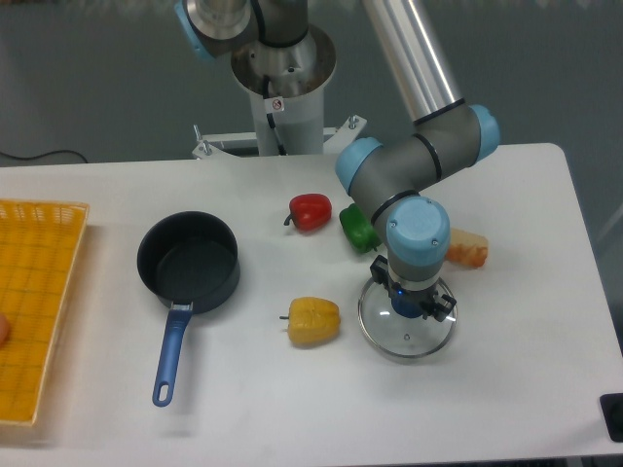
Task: Place the lid on the table
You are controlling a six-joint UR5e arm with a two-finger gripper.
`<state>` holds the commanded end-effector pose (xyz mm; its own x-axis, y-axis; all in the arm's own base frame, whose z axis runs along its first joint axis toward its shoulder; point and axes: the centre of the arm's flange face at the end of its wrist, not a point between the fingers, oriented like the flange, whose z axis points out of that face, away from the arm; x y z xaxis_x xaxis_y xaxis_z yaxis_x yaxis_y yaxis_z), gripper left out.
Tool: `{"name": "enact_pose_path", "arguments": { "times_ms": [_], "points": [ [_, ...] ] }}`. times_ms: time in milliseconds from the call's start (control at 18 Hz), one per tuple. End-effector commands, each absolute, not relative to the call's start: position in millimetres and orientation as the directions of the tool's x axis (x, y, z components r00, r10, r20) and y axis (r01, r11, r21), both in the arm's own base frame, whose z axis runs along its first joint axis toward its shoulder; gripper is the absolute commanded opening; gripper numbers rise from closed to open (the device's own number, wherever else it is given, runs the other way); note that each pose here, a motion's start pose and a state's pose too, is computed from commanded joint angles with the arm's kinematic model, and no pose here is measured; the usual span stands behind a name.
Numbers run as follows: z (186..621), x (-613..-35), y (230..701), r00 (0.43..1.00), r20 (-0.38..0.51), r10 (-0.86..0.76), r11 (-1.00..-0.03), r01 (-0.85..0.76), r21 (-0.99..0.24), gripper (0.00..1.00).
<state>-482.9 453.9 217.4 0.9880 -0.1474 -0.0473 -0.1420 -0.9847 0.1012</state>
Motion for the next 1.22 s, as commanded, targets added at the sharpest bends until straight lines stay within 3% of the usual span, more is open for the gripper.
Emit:
{"name": "enact_pose_path", "arguments": {
  "times_ms": [1000, 1222],
  "points": [
    [207.7, -483.5, 455.8, 0.988, -0.042, -0.151, -0.983, -0.145, 0.112, 0.58],
    [205.8, -482.7, 456.6, 0.987, -0.043, -0.156, -0.981, -0.15, 0.122, 0.65]
  ]
}}
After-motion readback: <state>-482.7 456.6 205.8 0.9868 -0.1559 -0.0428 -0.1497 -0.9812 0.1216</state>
